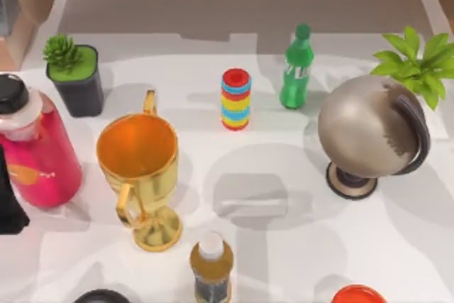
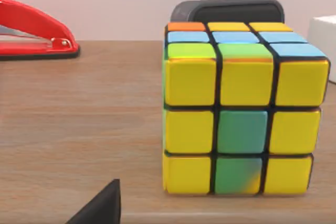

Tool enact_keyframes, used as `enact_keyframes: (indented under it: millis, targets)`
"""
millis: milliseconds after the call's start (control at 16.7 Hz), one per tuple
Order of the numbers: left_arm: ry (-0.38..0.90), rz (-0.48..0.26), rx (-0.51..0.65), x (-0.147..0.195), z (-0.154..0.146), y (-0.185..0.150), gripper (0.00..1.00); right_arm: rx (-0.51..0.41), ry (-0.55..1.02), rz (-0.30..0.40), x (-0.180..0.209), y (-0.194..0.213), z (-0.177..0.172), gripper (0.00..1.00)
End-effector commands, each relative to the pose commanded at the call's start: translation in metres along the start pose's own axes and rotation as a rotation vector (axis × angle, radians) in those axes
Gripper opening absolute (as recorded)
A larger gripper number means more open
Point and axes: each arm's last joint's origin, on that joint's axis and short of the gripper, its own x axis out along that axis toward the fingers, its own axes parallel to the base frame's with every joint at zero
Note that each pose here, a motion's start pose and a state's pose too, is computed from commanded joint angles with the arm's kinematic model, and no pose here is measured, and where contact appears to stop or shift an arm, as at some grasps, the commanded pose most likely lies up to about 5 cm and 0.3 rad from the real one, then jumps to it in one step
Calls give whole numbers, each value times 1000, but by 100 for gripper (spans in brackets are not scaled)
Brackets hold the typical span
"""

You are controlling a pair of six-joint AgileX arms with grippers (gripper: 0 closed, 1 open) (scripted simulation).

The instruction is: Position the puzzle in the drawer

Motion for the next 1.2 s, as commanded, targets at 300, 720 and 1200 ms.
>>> enact_keyframes:
  millis: [300, 720, 1200]
  targets:
    - [0, 0, 0, 0, 0, 0, 100, 1, -2, -1, 1, 3, -1, 100]
    - [0, 0, 0, 0, 0, 0, 100, -2, -3, -1, 26, -16, 7, 100]
    - [0, 0, 0, 0, 0, 0, 100, 2, -5, 1, 60, 2, 1, 100]
